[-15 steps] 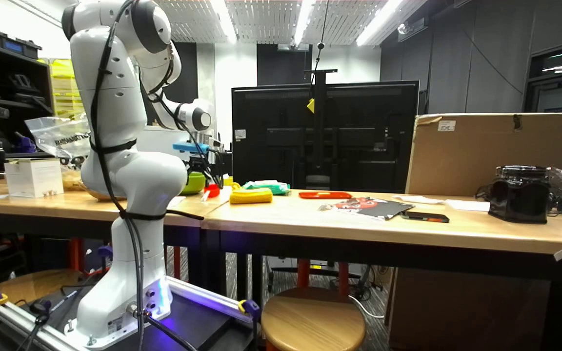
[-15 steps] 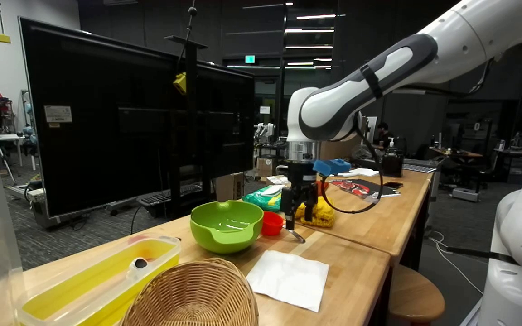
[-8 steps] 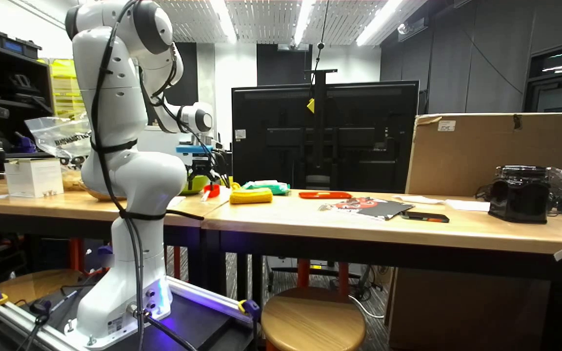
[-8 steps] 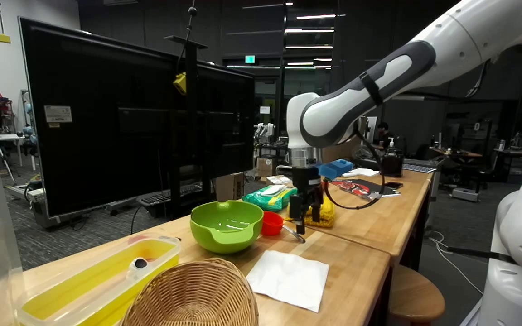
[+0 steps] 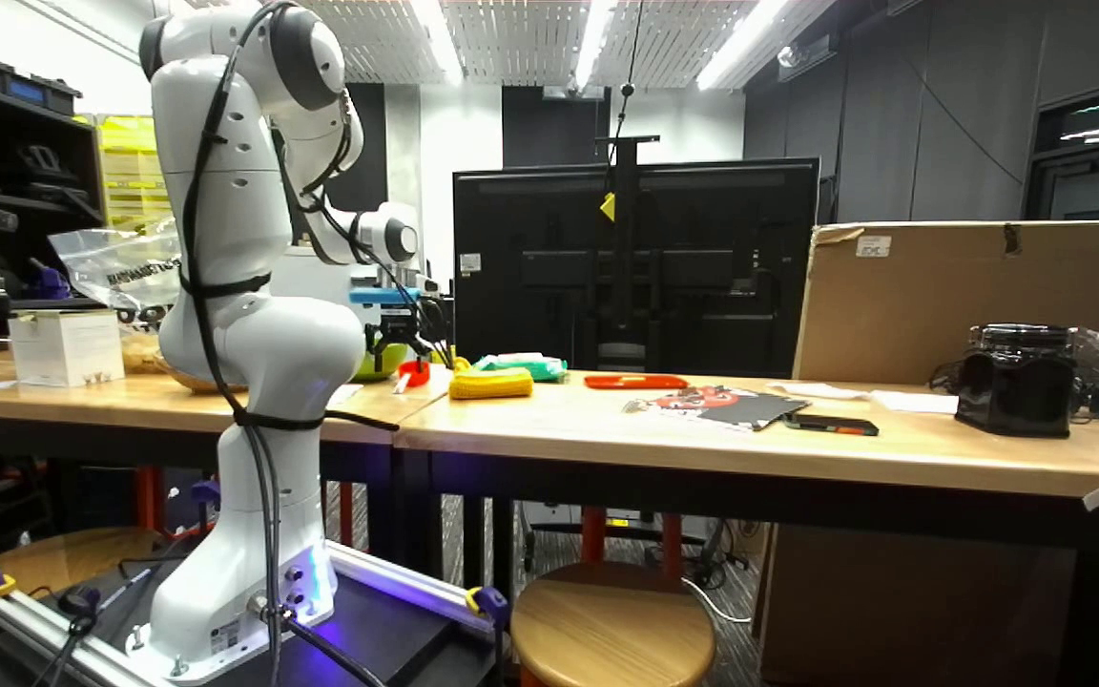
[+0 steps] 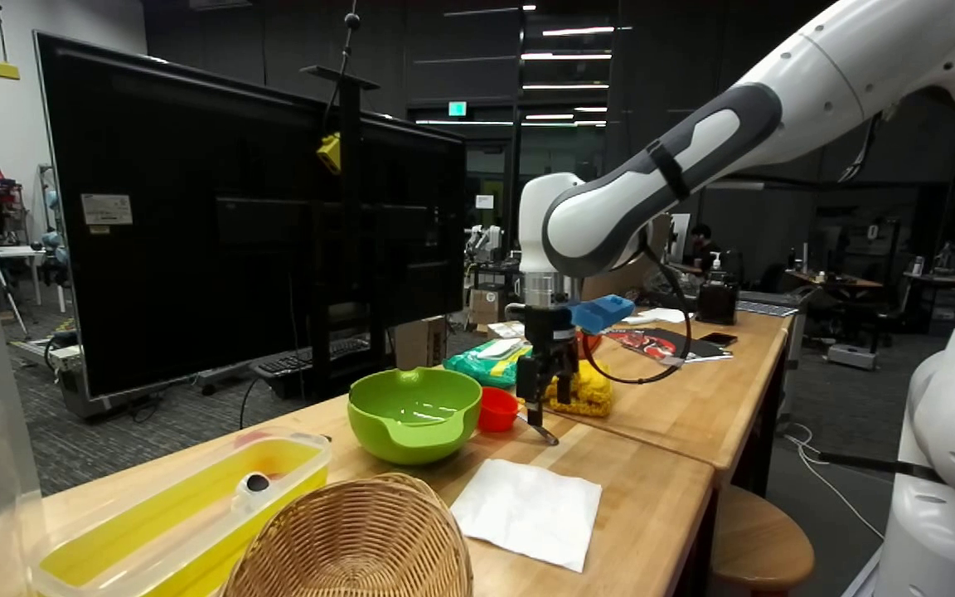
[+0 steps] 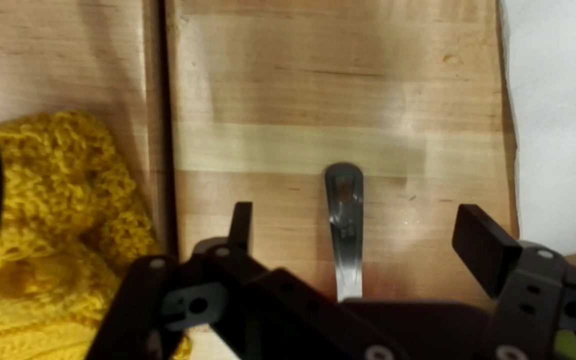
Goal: Move the orange pot to the right
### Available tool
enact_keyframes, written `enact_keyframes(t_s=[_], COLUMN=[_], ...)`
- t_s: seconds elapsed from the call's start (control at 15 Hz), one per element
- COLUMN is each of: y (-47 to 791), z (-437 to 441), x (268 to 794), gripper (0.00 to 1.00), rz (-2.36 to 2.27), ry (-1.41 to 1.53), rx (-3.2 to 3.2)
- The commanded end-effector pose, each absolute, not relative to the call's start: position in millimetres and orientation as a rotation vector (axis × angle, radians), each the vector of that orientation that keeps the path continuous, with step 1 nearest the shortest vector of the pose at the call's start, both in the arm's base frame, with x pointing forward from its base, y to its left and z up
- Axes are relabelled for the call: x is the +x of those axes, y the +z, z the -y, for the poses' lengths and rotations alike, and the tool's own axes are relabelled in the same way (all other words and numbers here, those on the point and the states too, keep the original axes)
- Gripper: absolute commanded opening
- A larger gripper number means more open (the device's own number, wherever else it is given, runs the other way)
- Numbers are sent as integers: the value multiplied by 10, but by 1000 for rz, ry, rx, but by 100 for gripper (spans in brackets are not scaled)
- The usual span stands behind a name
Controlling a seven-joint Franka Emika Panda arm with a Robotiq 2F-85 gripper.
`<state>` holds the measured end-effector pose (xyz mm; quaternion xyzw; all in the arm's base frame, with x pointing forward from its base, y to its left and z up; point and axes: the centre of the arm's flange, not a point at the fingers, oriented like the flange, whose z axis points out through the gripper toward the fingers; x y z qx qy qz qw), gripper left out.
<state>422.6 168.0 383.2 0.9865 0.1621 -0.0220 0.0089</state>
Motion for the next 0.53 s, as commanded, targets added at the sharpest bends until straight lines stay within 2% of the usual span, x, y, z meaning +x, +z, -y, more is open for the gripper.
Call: enact_keyframes(t_s=[0.0,0.47], y=[3795,3657], z=[-1767,-1858], x=[4284,4376], gripper=[100,100], rz=[-506,-515], ry=[-42,-1], rx=[3086,3145])
